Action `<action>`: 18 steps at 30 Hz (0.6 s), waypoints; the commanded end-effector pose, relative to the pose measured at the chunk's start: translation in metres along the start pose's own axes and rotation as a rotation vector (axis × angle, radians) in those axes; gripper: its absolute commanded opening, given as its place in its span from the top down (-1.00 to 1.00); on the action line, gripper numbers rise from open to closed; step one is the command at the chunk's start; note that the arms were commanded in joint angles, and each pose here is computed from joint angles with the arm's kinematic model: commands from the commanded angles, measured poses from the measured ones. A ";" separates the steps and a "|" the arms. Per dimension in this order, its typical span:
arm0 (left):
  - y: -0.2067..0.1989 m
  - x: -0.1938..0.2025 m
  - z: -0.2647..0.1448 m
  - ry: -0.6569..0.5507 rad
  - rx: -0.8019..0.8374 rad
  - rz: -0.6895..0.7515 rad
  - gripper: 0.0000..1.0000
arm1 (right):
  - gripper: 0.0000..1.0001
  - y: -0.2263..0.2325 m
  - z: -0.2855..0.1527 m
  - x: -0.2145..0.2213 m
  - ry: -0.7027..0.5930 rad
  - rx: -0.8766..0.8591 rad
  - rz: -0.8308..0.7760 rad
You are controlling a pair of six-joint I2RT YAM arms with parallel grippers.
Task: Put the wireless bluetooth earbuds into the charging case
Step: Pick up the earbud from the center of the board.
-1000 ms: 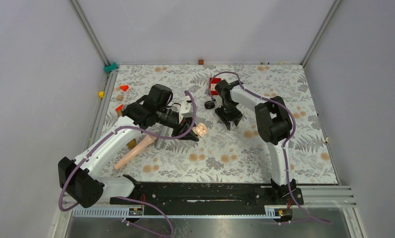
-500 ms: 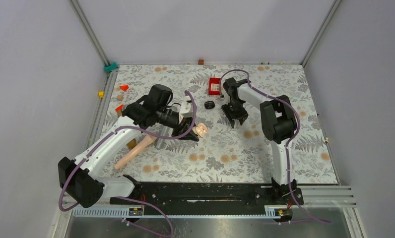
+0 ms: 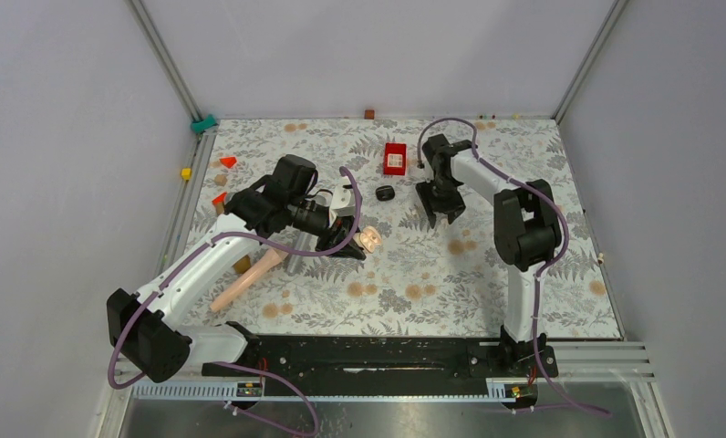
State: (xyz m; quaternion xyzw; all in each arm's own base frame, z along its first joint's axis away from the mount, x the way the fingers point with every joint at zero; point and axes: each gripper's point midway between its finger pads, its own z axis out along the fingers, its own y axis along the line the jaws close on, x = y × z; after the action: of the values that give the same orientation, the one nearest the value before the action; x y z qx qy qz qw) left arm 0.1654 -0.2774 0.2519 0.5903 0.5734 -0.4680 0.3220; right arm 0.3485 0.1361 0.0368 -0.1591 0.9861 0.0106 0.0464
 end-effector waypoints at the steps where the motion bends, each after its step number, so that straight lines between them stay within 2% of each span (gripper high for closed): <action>1: -0.001 -0.009 -0.005 -0.027 -0.015 0.070 1.00 | -0.20 -0.008 -0.012 -0.022 -0.072 0.002 0.111; 7: 0.000 -0.009 -0.004 -0.024 -0.016 0.069 1.00 | -0.20 -0.020 -0.006 -0.034 -0.073 0.043 0.191; 18: -0.002 -0.011 -0.005 -0.030 -0.011 0.073 1.00 | -0.14 -0.025 0.005 -0.033 -0.045 0.092 0.239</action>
State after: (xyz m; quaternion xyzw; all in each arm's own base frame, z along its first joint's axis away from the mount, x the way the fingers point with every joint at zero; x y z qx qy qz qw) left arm 0.1654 -0.2774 0.2519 0.5903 0.5734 -0.4680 0.3220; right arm 0.3825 0.1275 0.0253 -0.0570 0.9966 -0.0085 0.0596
